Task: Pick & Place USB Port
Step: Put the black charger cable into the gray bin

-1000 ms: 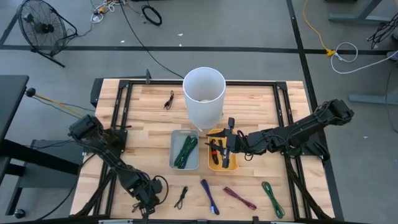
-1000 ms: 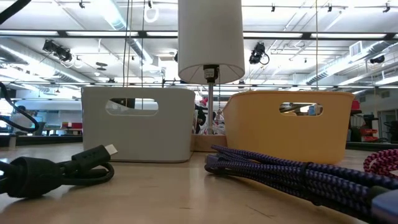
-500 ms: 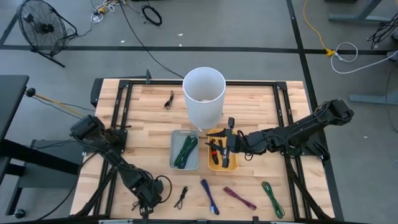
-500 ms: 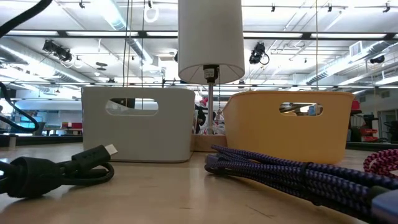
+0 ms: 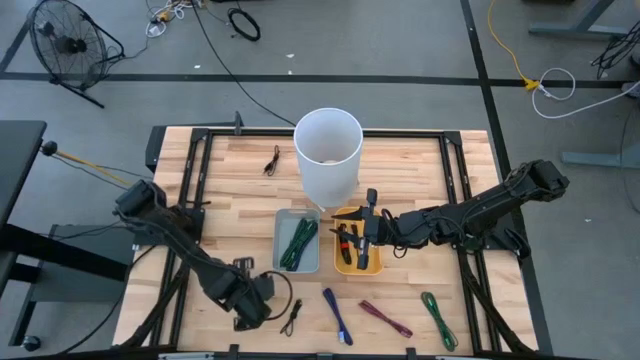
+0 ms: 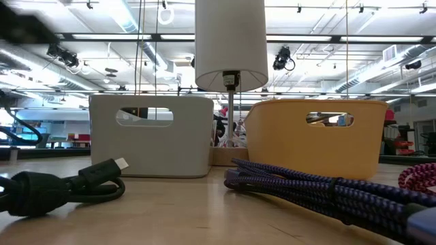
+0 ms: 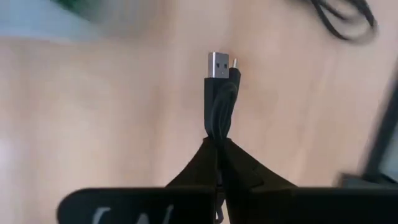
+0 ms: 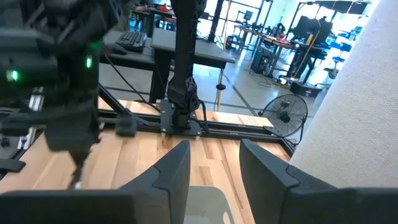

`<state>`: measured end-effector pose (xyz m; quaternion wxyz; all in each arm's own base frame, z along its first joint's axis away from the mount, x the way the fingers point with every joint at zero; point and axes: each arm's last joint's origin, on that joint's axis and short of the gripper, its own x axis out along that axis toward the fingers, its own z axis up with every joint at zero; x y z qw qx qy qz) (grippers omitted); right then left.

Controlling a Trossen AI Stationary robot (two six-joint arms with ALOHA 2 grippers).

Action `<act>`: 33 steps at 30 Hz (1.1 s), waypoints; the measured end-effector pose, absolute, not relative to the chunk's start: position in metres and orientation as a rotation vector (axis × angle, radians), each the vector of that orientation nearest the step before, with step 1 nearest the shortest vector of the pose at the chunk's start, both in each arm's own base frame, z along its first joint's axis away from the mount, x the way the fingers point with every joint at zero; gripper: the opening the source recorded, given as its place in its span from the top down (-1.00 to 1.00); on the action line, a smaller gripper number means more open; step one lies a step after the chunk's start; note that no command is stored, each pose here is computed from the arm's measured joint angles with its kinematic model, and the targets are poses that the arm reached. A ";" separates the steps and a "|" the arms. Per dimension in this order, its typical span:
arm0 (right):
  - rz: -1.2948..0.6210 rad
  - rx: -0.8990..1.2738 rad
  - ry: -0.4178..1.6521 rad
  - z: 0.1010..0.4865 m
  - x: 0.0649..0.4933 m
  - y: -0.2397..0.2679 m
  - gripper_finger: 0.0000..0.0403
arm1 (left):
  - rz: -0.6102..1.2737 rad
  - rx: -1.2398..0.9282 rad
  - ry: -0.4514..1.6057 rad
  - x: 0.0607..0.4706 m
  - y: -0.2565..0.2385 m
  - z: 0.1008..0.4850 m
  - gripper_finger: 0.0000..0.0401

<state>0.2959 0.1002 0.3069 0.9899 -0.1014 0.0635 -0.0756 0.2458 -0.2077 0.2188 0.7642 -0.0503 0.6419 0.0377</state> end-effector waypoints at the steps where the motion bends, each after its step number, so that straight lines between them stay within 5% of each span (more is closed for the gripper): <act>1: -0.152 -0.204 0.129 0.307 0.296 0.100 0.30 | 0.111 -0.069 1.373 0.248 -0.205 0.228 0.98; 13: -0.152 -0.203 0.127 0.307 0.296 0.100 0.30 | 0.237 0.296 0.944 0.283 -0.188 0.322 0.98; 21: -0.151 -0.206 0.133 0.306 0.296 0.100 0.30 | 0.372 0.334 0.739 0.278 -0.160 0.364 0.98; 33: -0.152 -0.195 0.111 0.309 0.296 0.101 0.30 | 0.200 0.342 0.521 0.290 -0.138 0.409 0.98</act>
